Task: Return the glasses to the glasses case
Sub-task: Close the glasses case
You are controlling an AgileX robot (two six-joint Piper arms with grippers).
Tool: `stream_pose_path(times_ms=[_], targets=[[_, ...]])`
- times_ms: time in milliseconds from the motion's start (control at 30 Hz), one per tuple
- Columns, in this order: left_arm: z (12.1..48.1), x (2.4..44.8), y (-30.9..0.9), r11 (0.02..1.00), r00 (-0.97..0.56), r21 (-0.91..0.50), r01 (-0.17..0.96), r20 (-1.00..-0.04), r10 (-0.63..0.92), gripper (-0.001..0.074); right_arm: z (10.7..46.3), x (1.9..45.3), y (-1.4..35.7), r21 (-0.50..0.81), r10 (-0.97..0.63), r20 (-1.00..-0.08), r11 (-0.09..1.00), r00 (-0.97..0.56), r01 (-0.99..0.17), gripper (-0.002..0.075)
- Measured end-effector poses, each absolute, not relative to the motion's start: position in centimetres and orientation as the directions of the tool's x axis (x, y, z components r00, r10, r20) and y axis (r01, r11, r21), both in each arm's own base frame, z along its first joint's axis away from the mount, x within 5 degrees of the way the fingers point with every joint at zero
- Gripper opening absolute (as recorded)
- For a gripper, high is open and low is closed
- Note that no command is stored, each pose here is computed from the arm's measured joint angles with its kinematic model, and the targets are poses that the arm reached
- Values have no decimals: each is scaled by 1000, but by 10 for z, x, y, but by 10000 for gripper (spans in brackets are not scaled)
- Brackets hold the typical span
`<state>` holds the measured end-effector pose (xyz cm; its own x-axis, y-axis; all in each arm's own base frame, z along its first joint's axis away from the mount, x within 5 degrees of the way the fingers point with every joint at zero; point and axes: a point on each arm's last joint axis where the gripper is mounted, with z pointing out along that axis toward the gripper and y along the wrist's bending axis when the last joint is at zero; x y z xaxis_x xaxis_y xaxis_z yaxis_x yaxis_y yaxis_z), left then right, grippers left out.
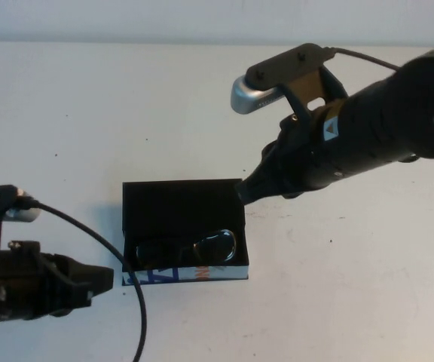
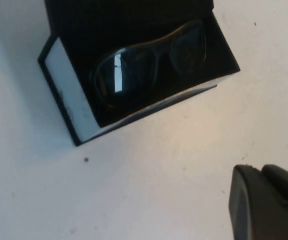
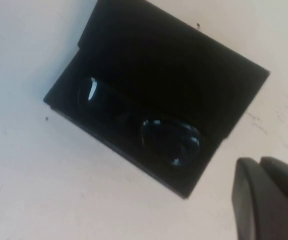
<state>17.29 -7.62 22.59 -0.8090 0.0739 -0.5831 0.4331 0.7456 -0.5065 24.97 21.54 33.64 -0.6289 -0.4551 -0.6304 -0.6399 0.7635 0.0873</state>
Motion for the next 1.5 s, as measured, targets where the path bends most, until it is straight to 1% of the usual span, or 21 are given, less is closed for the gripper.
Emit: stream_pose_path(times_ms=[167,300,467,633,733,900,1167,1300,1500], targets=[[216,181,-101,730,-765,-461,504,-631,130,-1,331,276,237,87,-460,-622,764,-634,-639,-11],[198,186,-118,710,-781,-476,519,-602,167,-1,335,299,247,86,-448,-628,773,-636,-629,-11],[165,199,-125,715,-813,-481,506,-543,210,-1,327,323,253,84,-462,-599,776,-654,-625,-11],[143,209,-128,716,-812,-478,509,-544,213,-1,316,337,262,114,-462,-582,768,-669,-630,-11],[135,211,-129,711,-803,-463,529,-545,241,-1,308,343,268,129,-468,-572,760,-674,-637,-11],[129,212,-128,711,-782,-427,559,-556,281,-1,291,354,277,135,-480,-550,756,-684,-640,-11],[135,221,-131,703,-750,-398,590,-593,294,-1,273,373,290,136,-484,-544,756,-686,-641,-11],[139,226,-133,700,-736,-387,600,-610,293,-1,270,378,292,139,-481,-542,758,-689,-638,-11],[138,227,-131,710,-733,-370,599,-611,299,-1,259,389,286,159,-456,-529,775,-716,-611,-11]])
